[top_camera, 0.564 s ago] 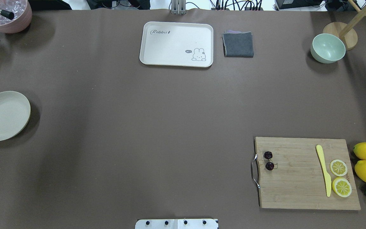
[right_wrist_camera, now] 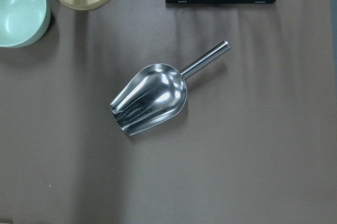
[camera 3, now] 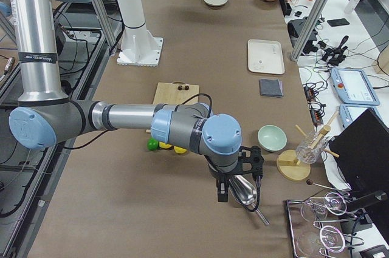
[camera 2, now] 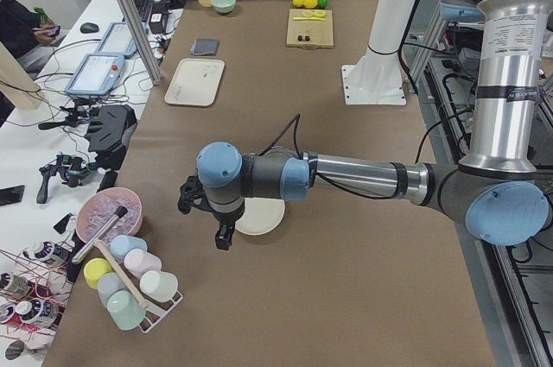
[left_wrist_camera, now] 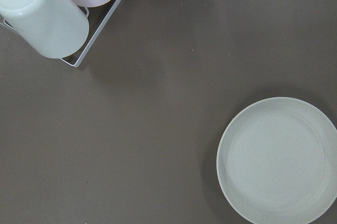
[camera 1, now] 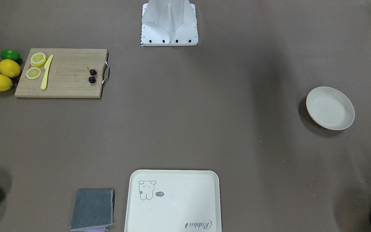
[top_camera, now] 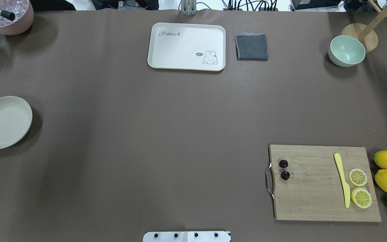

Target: Place red cherry on plate

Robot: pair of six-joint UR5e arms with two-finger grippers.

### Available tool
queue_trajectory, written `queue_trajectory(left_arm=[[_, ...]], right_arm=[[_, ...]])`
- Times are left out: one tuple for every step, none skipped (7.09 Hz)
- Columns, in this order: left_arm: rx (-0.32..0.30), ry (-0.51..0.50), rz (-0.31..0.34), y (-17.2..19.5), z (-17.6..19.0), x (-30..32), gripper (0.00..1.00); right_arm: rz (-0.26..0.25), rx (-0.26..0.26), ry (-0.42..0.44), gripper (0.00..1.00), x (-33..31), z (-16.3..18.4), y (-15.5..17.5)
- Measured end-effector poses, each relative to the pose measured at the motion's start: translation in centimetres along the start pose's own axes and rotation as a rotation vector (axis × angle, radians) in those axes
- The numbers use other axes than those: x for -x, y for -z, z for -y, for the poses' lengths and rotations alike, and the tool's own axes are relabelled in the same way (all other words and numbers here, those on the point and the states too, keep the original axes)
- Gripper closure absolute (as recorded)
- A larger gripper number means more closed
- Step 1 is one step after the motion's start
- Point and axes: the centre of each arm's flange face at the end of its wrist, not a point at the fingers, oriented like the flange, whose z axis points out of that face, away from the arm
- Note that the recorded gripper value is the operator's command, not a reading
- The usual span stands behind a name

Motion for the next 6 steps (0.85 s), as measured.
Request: queue_trajectory(left_arm=[[0.02,-0.016,-0.005,-1.3,0.1,0.6,0.02],[0.035,-0.054,-0.013,-2.3,0.3,1.3,0.02],[0.044,-0.072,-0.043,-3.2,1.2,1.8,0.02],[0.042,-0.072,-0.109,-3.9,2.2,1.9,0.02],[0.033,-0.067,-0.173,-4.2,2.7,1.7,0.02],[0.025,-0.059,-0.23,-4.3,2.9,1.3,0.02]], right_arm=[[0.005,-0.002,-0.009,0.0,-0.3,-0.3,0.1],[0.013,-0.002,-0.015,0.0,-0.2,-0.4,0.2],[0.023,0.004,-0.018,0.0,0.5,-0.2,0.2],[0.032,0.022,-0.012,0.0,1.7,0.1,-0.2],[0.042,0.037,-0.001,0.0,2.8,0.5,-0.7],[0.049,0.048,0.008,0.0,3.7,0.9,-1.2]])
